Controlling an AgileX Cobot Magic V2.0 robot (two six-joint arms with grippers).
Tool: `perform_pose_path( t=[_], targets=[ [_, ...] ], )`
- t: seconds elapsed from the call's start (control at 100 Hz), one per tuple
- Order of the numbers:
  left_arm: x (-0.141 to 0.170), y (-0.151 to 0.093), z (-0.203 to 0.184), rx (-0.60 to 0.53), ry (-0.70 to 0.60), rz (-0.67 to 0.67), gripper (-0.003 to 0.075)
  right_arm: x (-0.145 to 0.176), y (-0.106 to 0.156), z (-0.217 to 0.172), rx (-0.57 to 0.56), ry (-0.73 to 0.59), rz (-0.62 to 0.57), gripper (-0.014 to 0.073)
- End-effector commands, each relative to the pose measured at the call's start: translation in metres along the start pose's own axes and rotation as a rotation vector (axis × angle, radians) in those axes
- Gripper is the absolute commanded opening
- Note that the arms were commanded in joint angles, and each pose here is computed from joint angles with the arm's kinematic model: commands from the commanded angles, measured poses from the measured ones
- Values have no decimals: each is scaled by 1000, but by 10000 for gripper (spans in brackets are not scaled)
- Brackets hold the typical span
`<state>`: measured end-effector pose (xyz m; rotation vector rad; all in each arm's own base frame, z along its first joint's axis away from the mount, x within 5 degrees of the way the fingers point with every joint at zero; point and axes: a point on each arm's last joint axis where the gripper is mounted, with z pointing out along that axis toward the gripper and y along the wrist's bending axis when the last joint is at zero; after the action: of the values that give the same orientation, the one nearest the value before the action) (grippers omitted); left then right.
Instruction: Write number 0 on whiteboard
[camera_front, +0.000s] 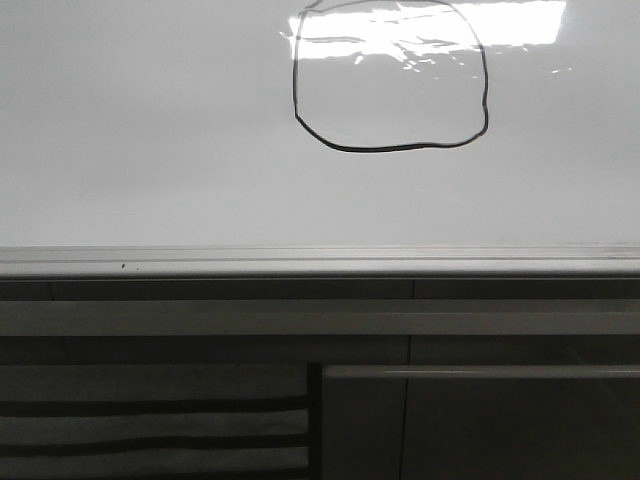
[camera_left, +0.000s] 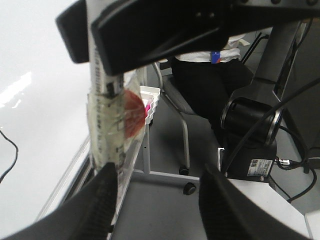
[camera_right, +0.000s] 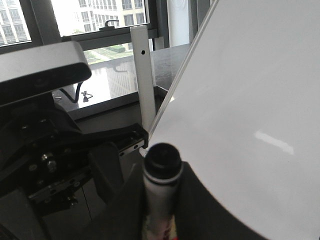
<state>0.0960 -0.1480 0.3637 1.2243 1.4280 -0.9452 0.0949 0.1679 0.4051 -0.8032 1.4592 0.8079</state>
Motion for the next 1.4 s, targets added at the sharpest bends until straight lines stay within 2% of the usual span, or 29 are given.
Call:
perform_pose_path(
  t=[0.0,0.28,0.48,0.66,0.83,0.89,1.06,1.17,1.27,1.39],
  targets=[
    [-12,1,-3,-15,-35,9,336,-19,7,0,-61,-118,-11,-76],
    [-12,2,-3,-25,-37,9,336,-13,14,9,-94,-88,-12,-76],
    [-14,13,-4,-148,-60,-5,339,-12,14,9,-88,-79,-15,-76],
    [-14,14,-4,-158,-62,-5,342,-9,12,9,-65,-38,-26,-76],
    [-15,18,-5,-209,-72,-7,430,-13,11,1,-61,-62,-44,-76],
    [-15,20,-6,-224,-76,-20,432,-16,10,-4,-61,-76,-43,-76],
    [-13,22,-2,-214,-62,-34,430,-20,10,-9,-66,-98,-21,-76],
    [-9,19,3,-159,-38,-43,424,-21,12,-9,-80,-122,-17,-76],
    [-6,15,7,-86,-13,-52,400,-22,12,-9,-83,-128,-17,-76],
    [-6,14,7,-61,-7,-53,356,-22,12,-9,-84,-129,-17,-76]
  ],
)
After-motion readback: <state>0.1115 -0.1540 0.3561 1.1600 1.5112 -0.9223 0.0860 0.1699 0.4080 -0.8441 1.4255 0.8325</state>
